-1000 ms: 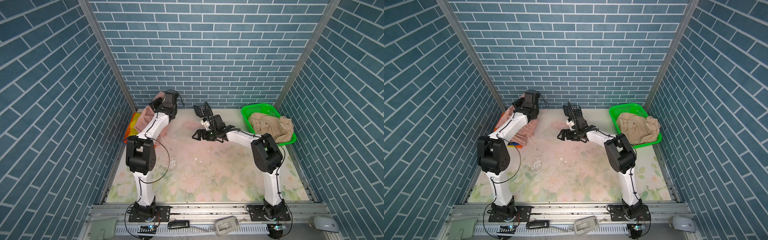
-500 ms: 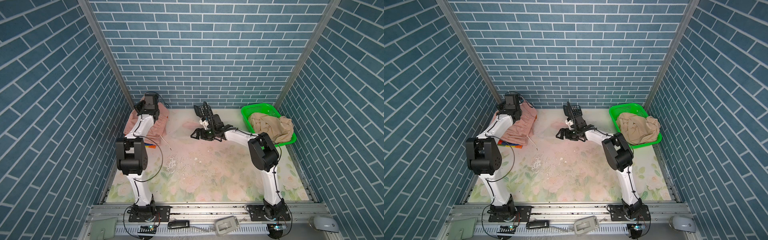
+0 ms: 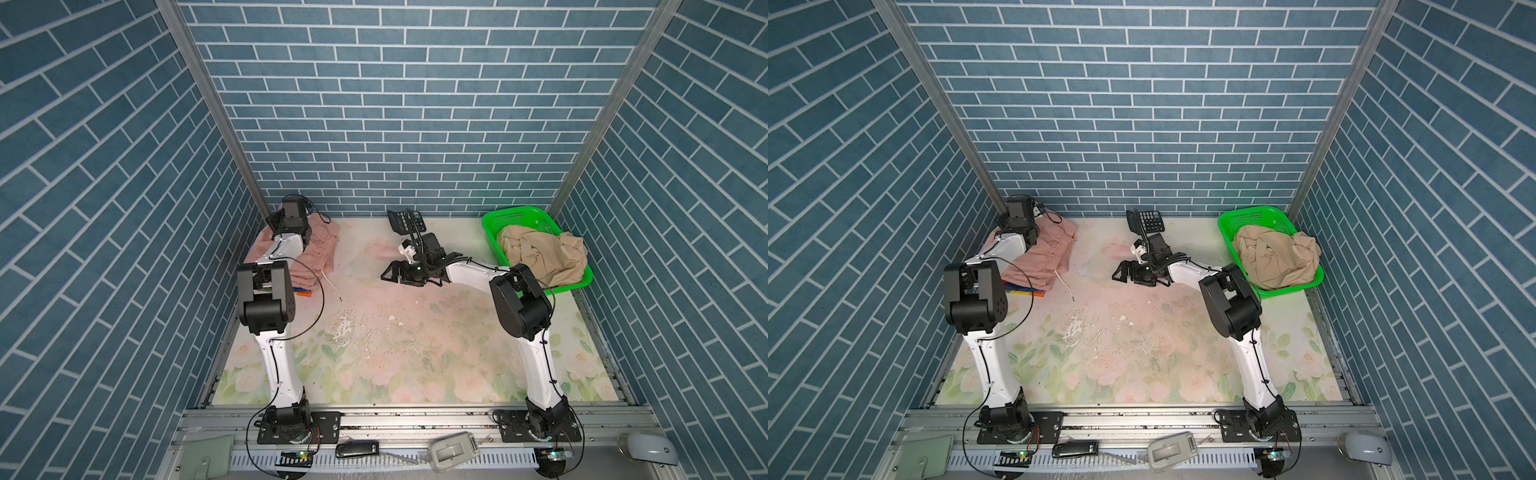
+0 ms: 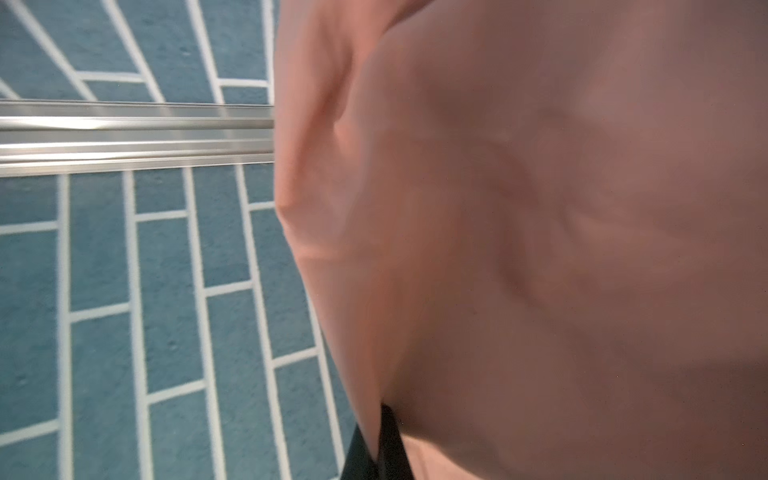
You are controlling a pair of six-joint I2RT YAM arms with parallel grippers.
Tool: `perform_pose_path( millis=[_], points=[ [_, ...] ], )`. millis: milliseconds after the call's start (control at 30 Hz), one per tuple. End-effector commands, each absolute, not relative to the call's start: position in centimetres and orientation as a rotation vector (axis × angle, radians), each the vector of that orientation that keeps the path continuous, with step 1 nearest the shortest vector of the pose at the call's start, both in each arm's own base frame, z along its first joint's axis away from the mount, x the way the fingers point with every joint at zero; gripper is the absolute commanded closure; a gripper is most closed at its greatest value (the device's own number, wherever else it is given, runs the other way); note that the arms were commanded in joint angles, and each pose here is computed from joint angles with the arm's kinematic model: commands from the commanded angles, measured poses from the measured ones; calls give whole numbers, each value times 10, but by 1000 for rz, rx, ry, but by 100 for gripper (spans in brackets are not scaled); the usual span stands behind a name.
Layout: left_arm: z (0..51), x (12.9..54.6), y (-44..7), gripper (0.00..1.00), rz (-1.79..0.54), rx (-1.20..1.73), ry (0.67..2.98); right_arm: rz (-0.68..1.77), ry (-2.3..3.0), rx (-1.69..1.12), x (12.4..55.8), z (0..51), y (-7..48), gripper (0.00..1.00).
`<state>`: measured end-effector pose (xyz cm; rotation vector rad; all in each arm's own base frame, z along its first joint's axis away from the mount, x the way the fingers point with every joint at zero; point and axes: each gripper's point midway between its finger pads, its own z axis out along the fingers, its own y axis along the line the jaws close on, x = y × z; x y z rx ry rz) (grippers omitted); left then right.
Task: Fold and stack the shorts
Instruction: 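Lift the pink bundle with left gripper and lay it on the rainbow shorts, then reach right gripper into the green basket and grasp the beige shorts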
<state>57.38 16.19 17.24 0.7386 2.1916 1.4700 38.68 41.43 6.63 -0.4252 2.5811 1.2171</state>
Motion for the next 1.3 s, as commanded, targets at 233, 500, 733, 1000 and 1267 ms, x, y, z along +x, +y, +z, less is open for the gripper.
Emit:
perform_pose_path(
  millis=[233,500,733,1000,1267],
  points=[
    [232,590,152,4,1477,496,2038,1241,2550,-413,385,98,410,1],
    [349,552,60,0,1215,322,1891,1044,2454,-336,398,168,331,1],
    [383,488,-128,0,855,548,1732,483,2416,-16,426,218,163,1],
    [350,412,-303,0,331,670,1695,111,2462,368,437,195,4,1],
    [271,378,-411,0,214,866,1711,-25,2634,472,467,125,-50,1]
  ],
)
